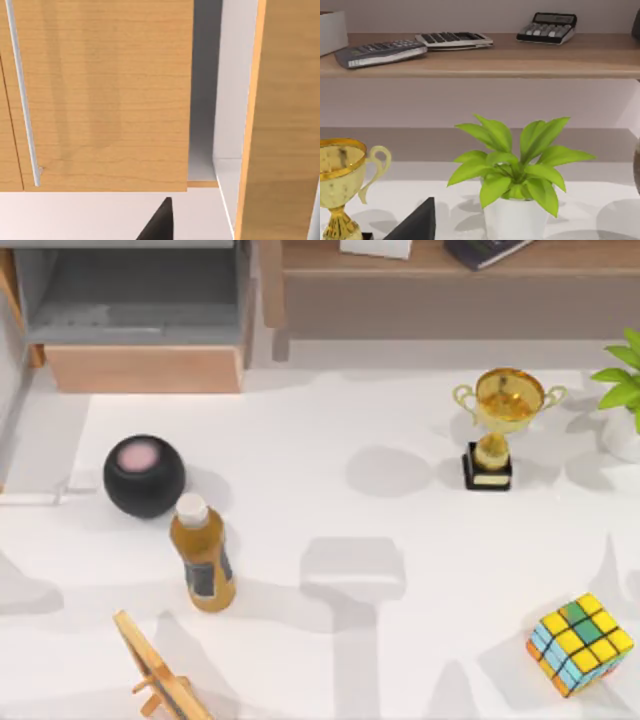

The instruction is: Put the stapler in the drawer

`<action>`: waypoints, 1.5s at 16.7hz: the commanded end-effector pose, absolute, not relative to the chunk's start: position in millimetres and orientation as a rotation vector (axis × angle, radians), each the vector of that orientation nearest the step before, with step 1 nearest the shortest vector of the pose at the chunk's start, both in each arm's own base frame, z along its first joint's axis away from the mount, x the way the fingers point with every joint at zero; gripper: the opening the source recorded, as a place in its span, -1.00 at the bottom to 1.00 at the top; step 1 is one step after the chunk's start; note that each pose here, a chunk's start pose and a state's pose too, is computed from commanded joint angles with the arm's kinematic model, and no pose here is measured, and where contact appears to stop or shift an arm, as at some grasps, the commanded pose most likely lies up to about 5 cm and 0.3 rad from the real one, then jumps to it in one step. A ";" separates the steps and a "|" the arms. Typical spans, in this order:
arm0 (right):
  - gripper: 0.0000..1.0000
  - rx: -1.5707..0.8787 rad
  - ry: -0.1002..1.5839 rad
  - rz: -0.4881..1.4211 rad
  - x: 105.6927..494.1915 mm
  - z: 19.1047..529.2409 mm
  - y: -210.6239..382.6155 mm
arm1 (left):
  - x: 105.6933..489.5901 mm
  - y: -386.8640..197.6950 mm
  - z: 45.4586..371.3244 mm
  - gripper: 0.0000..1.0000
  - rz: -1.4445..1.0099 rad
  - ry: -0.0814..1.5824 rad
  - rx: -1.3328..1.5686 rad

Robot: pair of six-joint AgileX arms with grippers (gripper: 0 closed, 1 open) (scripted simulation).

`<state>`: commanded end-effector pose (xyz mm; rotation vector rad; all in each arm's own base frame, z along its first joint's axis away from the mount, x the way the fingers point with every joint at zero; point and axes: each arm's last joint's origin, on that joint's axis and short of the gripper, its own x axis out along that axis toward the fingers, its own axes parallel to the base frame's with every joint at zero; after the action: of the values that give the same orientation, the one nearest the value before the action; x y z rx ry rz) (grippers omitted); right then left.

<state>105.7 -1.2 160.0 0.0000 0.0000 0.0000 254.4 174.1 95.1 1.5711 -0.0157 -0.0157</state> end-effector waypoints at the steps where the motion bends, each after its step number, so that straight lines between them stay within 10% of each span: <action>1: 1.00 0.000 0.000 0.000 105.7 160.0 -1.2 | 254.4 174.1 95.1 -0.21 -0.016 -0.016 1.571; 7: 1.00 0.000 0.000 0.000 105.7 160.0 -1.2 | 254.4 174.1 95.1 -1.00 -0.016 -0.016 1.571; 25: 1.00 0.000 0.000 0.000 105.7 160.0 -1.2 | 316.7 173.3 91.2 -1.00 -0.026 -0.001 1.555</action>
<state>105.7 -1.2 160.0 0.0000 0.0000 0.0000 316.7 173.3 91.2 1.5550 -0.0013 -0.0262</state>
